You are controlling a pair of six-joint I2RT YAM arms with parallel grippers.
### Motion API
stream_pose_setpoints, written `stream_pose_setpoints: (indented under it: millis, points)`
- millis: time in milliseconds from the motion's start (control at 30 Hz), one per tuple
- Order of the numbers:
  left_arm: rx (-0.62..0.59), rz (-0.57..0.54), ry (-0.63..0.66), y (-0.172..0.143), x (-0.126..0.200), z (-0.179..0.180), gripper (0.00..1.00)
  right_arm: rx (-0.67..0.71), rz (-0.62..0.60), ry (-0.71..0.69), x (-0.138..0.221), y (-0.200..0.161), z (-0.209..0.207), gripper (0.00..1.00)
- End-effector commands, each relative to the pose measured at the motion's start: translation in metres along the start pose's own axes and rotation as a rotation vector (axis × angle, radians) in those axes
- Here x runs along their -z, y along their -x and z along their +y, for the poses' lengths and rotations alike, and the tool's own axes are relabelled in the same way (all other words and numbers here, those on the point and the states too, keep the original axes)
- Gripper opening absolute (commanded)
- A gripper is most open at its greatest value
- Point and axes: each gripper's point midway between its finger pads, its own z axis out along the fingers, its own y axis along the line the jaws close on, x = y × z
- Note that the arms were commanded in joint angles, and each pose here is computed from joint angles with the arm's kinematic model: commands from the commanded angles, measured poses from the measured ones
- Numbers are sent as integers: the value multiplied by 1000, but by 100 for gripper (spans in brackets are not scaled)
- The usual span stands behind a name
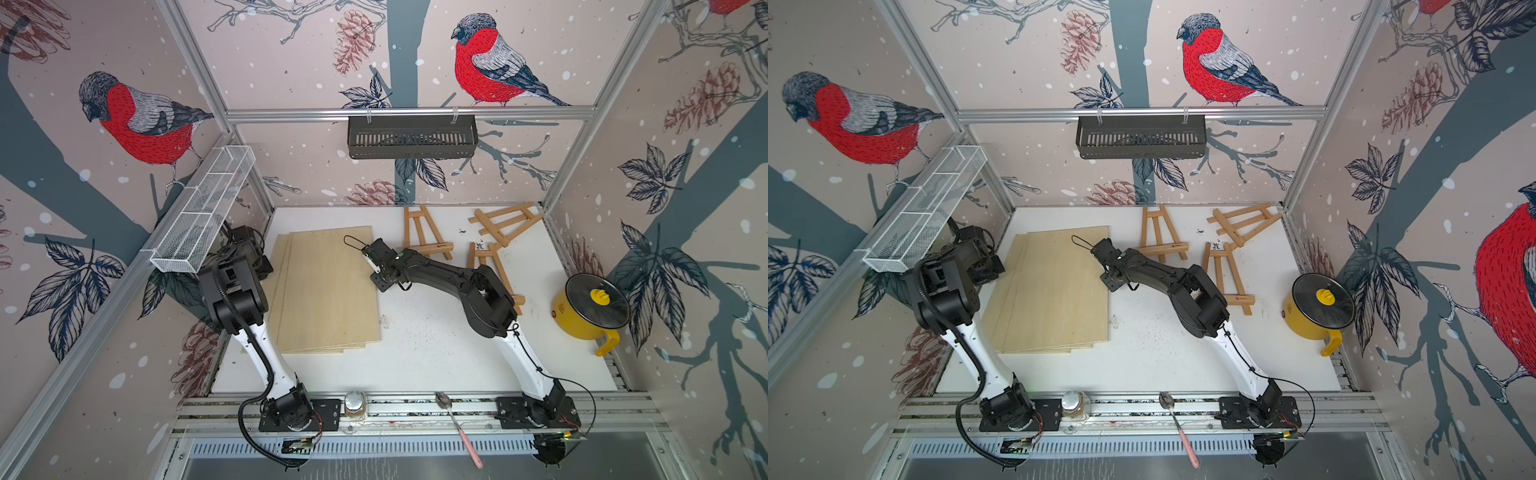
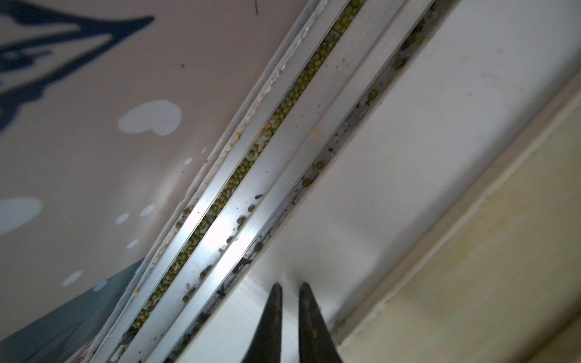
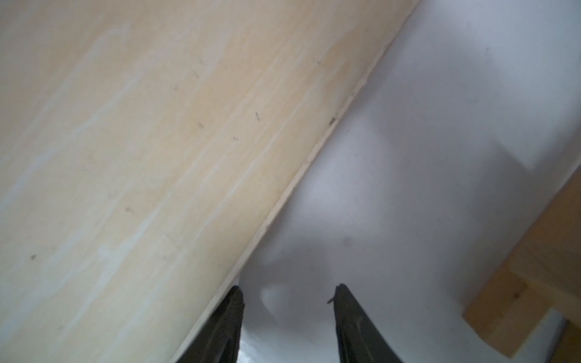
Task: Disassemble the easel
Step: Adjust the drawing board at the center of the board.
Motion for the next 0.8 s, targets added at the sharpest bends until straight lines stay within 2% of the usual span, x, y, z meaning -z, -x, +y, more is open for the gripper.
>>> stream_pose_setpoints:
  millis: [0,767]
  points:
    - [-3,82,-70,-20,-3,-13,14,0,-7,24,-1,4,9,50]
    - [-7,96,-74,-24,-5,-14,14,61,-90,139,-15,37,49,50]
